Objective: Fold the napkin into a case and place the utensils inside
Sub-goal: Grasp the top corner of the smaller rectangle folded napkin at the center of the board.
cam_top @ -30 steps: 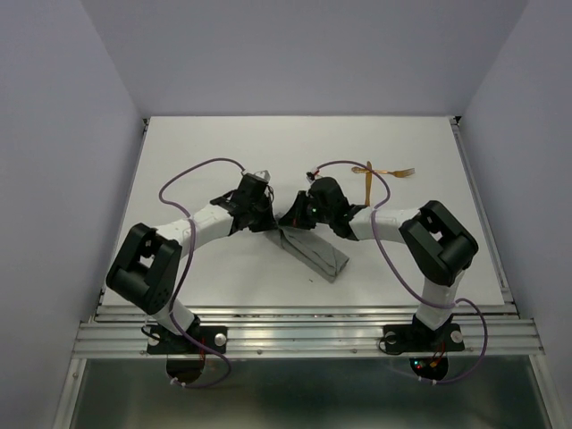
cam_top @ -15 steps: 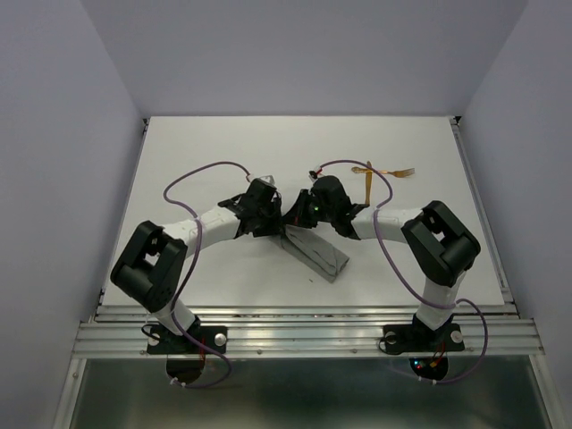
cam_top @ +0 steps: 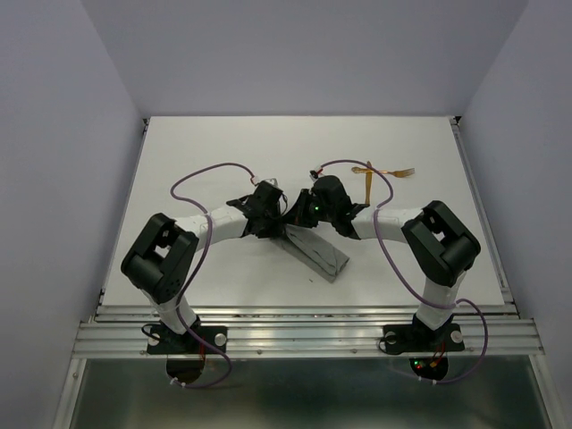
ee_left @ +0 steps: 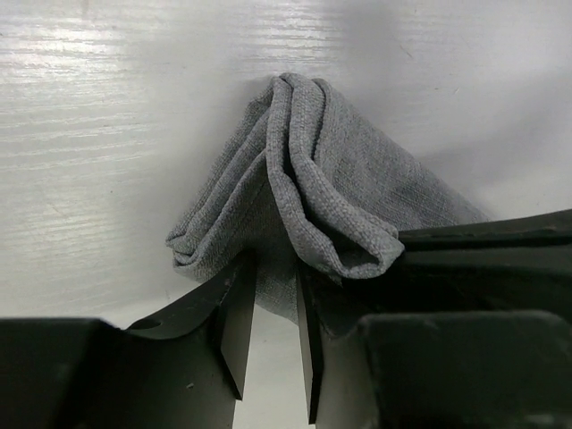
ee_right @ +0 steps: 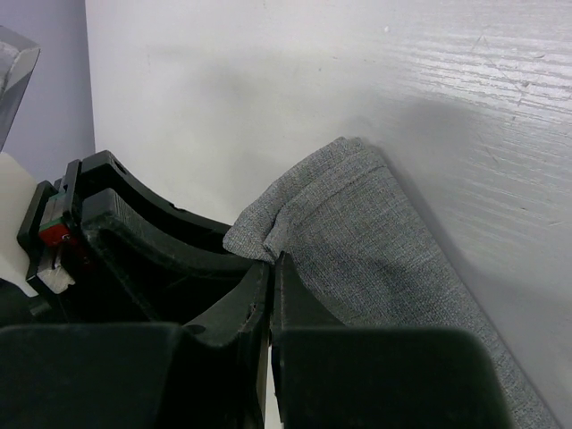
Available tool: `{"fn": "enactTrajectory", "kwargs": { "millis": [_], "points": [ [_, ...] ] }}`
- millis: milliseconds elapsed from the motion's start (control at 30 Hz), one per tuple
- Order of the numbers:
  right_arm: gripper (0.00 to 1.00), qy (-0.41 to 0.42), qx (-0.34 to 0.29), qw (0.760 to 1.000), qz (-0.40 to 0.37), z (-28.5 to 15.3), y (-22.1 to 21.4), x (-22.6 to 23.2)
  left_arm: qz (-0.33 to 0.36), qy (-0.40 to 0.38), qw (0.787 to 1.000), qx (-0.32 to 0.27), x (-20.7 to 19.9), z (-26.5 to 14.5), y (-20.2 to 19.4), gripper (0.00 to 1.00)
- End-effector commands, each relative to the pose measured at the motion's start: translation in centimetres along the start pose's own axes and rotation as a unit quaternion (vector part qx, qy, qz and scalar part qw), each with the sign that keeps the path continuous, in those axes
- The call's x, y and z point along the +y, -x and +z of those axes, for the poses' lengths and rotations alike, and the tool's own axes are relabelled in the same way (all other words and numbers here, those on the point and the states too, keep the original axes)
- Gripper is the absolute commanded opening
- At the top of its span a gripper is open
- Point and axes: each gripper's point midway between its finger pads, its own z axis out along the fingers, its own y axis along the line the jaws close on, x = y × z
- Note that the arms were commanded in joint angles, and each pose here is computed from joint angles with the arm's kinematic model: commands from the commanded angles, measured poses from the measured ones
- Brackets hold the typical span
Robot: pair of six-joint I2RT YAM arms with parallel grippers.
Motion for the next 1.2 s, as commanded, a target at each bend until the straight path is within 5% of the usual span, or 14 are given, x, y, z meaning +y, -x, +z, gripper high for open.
{"fn": "enactTrajectory", "kwargs": {
  "millis": [0, 200, 333, 1167],
  "points": [
    [0.01, 0.057, -0.019, 0.998, -0.017, -1.3, 1.5, 3.9, 0.003, -0.006, 0.999, -0.036, -1.3, 0.0, 2.2, 0.35],
    [0.01, 0.054, -0.018, 0.998, -0.017, -1.4, 1.2, 3.6, 0.000, 0.005, 0.999, -0.043, -0.9, 0.0, 2.5, 0.20],
    [0.01, 0.043, -0.017, 0.999, -0.016, -1.5, 0.9, 2.9, -0.002, 0.011, 0.999, -0.046, -0.7, -0.1, 2.6, 0.00],
    [0.01, -0.036, 0.026, 0.999, -0.028, 0.3, -1.5, -2.2, -0.028, -0.061, 0.995, -0.068, -3.8, -2.3, 4.2, 0.00]
  ]
}}
